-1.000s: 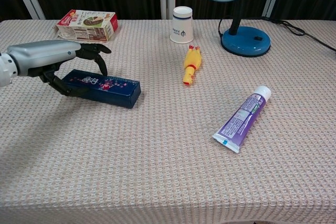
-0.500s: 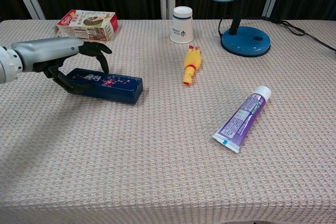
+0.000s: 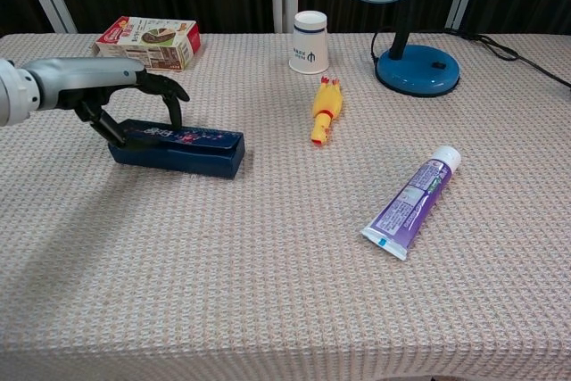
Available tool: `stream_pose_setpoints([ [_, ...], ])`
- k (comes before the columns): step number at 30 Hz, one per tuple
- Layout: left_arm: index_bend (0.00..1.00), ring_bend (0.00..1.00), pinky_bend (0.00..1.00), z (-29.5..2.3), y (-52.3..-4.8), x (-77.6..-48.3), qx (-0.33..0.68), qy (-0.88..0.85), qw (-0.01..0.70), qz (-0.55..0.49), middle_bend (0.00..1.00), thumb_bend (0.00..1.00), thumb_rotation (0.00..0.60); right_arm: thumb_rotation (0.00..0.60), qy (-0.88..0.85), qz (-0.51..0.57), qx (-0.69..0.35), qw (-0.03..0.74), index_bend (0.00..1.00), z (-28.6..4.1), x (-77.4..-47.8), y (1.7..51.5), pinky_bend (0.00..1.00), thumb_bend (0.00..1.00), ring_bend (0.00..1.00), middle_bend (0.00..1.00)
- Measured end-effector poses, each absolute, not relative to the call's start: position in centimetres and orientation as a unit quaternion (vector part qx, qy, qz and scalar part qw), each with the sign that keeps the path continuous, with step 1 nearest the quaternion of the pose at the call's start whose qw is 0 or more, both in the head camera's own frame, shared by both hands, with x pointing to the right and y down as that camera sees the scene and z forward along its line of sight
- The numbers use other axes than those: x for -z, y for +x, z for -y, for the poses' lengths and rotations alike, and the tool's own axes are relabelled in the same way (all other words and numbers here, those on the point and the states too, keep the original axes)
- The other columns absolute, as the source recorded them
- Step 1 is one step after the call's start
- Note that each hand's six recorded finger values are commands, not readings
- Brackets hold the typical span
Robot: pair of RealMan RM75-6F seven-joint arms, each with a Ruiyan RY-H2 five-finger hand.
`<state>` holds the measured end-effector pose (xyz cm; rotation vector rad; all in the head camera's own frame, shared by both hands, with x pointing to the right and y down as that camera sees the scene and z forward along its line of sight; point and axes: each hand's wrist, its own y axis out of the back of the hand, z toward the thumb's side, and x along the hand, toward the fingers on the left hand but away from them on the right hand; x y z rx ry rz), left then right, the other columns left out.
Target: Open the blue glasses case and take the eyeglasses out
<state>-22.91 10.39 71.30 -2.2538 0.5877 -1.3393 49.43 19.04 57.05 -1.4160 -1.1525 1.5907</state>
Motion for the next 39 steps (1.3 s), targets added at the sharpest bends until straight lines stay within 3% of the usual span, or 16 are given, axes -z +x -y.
stream_pose_setpoints([
  [5,0.59,0.00,0.00,-9.5,-22.7,-71.6,0.490,-0.814,0.217,-0.226,0.10,0.63,0.600,0.600,-0.547,0.446,-0.615,0.352,0.00,-19.1,-57.0,49.5,0.00,0.21,0.00,0.00],
  [9,0.50,0.00,0.00,-9.0,-22.5,-72.1,0.489,-0.809,0.222,-0.237,0.10,0.61,0.600,0.600,-0.545,0.447,-0.617,0.351,0.00,-19.0,-57.0,49.6,0.00,0.21,0.00,0.00],
  [11,0.44,0.00,0.00,-8.6,-22.3,-72.2,0.486,-0.807,0.230,-0.246,0.09,0.60,0.600,0.600,-0.545,0.446,-0.618,0.350,0.00,-19.0,-57.1,49.6,0.00,0.21,0.00,0.00],
  [17,0.15,0.00,0.00,-7.5,-22.6,-73.5,0.487,-0.789,0.266,-0.264,0.02,0.54,0.600,0.600,-0.544,0.447,-0.619,0.348,0.00,-19.0,-57.3,49.7,0.00,0.21,0.00,0.00],
  [19,0.03,0.00,0.00,-7.2,-22.6,-73.8,0.485,-0.781,0.284,-0.272,0.00,0.44,0.600,0.600,-0.543,0.448,-0.619,0.347,0.00,-19.0,-57.3,49.8,0.00,0.21,0.00,0.00],
  [21,0.00,0.00,0.00,-6.6,-22.6,-73.9,0.479,-0.769,0.311,-0.287,0.00,0.37,0.600,0.600,-0.543,0.448,-0.620,0.346,0.00,-19.0,-57.3,49.9,0.00,0.22,0.00,0.00],
  [28,0.01,0.00,0.00,-5.9,-23.3,-72.8,0.457,-0.731,0.378,-0.336,0.00,0.33,0.600,0.600,-0.543,0.448,-0.621,0.345,0.00,-19.1,-57.5,50.0,0.00,0.22,0.00,0.00],
  [35,0.15,0.00,0.00,-8.8,-23.7,-70.6,0.440,-0.763,0.344,-0.325,0.00,0.34,0.600,0.600,-0.542,0.450,-0.619,0.348,0.00,-19.0,-57.3,49.9,0.00,0.22,0.00,0.00],
  [39,0.17,0.00,0.00,-11.1,-24.1,-68.9,0.433,-0.785,0.317,-0.311,0.00,0.34,0.600,0.600,-0.544,0.449,-0.616,0.350,0.00,-19.0,-57.2,49.6,0.00,0.22,0.00,0.00],
])
